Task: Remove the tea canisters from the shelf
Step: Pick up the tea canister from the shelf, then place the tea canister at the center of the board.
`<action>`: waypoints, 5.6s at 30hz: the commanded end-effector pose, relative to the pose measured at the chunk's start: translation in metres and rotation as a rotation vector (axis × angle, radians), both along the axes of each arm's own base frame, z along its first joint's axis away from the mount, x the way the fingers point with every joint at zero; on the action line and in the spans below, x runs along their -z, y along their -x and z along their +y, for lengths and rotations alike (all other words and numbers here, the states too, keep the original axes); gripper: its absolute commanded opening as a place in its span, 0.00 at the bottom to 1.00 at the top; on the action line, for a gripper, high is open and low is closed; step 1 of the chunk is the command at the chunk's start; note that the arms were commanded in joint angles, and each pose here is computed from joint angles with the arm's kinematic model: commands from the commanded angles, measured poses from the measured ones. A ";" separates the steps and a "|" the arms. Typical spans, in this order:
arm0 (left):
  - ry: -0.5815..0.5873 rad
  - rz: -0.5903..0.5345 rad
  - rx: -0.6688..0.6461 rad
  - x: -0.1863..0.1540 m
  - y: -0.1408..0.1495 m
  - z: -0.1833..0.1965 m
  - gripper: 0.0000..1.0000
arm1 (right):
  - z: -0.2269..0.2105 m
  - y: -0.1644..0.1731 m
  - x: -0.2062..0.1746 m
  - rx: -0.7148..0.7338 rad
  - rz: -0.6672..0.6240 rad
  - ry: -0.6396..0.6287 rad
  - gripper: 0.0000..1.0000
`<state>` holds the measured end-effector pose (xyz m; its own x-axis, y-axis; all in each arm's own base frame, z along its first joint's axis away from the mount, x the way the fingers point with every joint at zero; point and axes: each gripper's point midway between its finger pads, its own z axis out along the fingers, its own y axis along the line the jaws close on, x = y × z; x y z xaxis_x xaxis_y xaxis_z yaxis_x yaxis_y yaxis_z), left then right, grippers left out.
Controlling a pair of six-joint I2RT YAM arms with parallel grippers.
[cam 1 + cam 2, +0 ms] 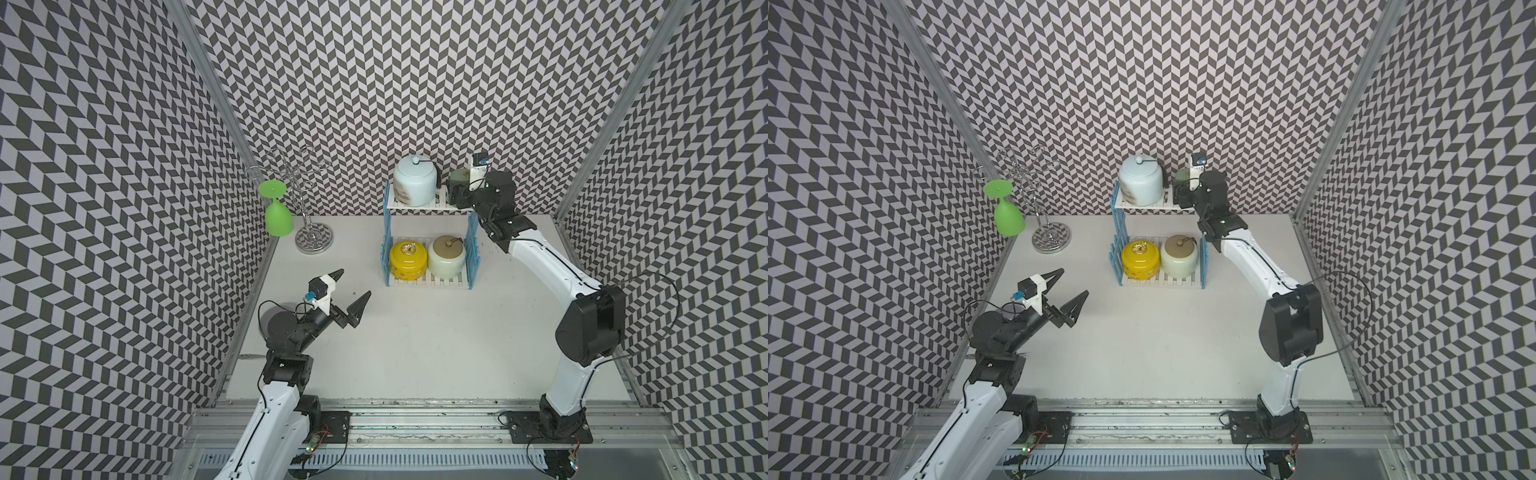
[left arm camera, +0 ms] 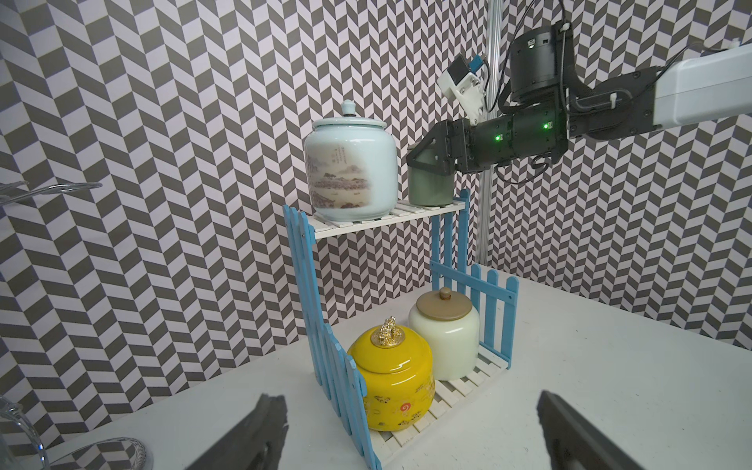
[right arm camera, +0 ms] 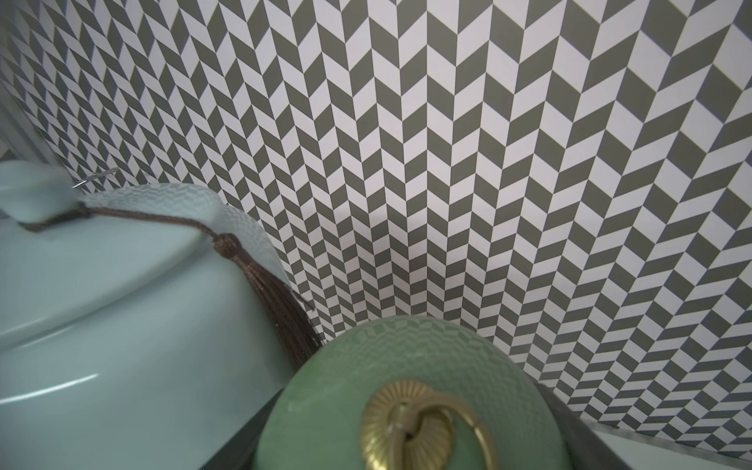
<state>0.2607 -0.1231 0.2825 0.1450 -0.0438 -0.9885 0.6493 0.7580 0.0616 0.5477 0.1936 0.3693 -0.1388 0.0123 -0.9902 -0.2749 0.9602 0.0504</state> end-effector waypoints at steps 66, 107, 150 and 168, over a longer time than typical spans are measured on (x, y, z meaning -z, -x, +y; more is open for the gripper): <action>-0.007 -0.030 -0.039 0.001 -0.002 0.012 1.00 | -0.148 0.267 0.219 0.387 0.190 -0.346 0.59; -0.012 -0.026 -0.024 0.003 0.000 0.009 1.00 | -0.148 0.263 0.250 0.413 0.254 -0.286 0.95; -0.233 0.109 -0.063 -0.083 -0.072 -0.019 1.00 | -0.119 0.271 0.086 0.142 -0.038 -0.193 0.99; -0.295 0.141 -0.019 -0.168 -0.179 -0.073 0.99 | -0.115 0.293 0.073 0.052 -0.070 -0.015 1.00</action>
